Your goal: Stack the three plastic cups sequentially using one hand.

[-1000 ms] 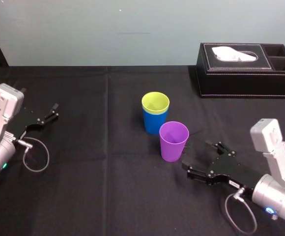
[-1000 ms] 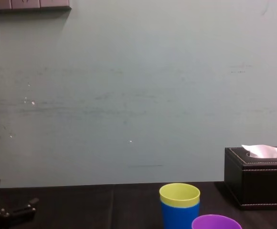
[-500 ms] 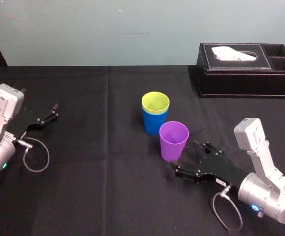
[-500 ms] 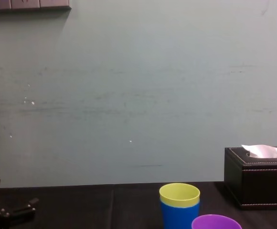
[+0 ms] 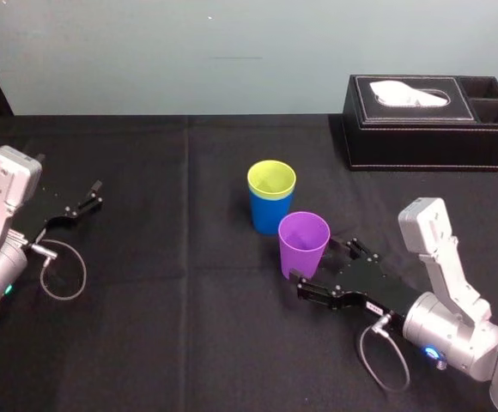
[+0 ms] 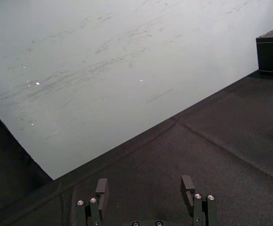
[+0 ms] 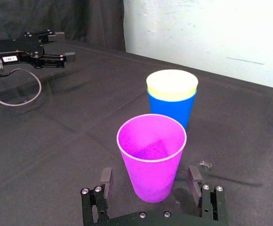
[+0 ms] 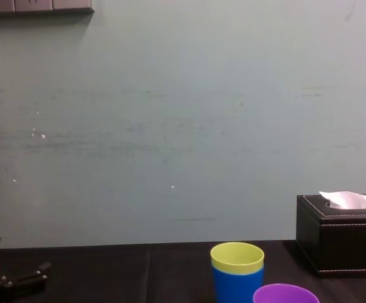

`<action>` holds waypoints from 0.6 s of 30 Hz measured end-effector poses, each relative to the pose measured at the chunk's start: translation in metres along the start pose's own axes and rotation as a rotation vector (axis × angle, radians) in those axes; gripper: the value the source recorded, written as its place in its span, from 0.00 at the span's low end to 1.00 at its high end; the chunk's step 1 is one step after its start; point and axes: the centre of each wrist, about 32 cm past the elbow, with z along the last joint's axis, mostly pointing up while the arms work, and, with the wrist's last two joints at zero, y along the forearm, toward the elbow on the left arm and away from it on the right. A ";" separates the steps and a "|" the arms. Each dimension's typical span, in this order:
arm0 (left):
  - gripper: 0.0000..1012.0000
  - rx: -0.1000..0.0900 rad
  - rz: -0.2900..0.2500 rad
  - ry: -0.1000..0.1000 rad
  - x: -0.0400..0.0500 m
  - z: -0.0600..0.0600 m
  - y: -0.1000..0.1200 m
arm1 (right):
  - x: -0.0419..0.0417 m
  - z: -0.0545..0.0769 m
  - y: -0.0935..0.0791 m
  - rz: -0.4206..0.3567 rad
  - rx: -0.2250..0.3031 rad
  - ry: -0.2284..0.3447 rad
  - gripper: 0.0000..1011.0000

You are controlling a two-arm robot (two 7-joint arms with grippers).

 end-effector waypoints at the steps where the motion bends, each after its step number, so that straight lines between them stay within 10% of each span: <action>1: 1.00 0.000 0.000 0.000 0.0000 0.000 0.000 | -0.0005 0.000 0.002 -0.001 0.001 0.000 0.99; 18: 1.00 0.000 0.000 0.000 0.0000 0.000 0.000 | -0.0039 0.002 0.018 -0.029 0.022 -0.015 0.99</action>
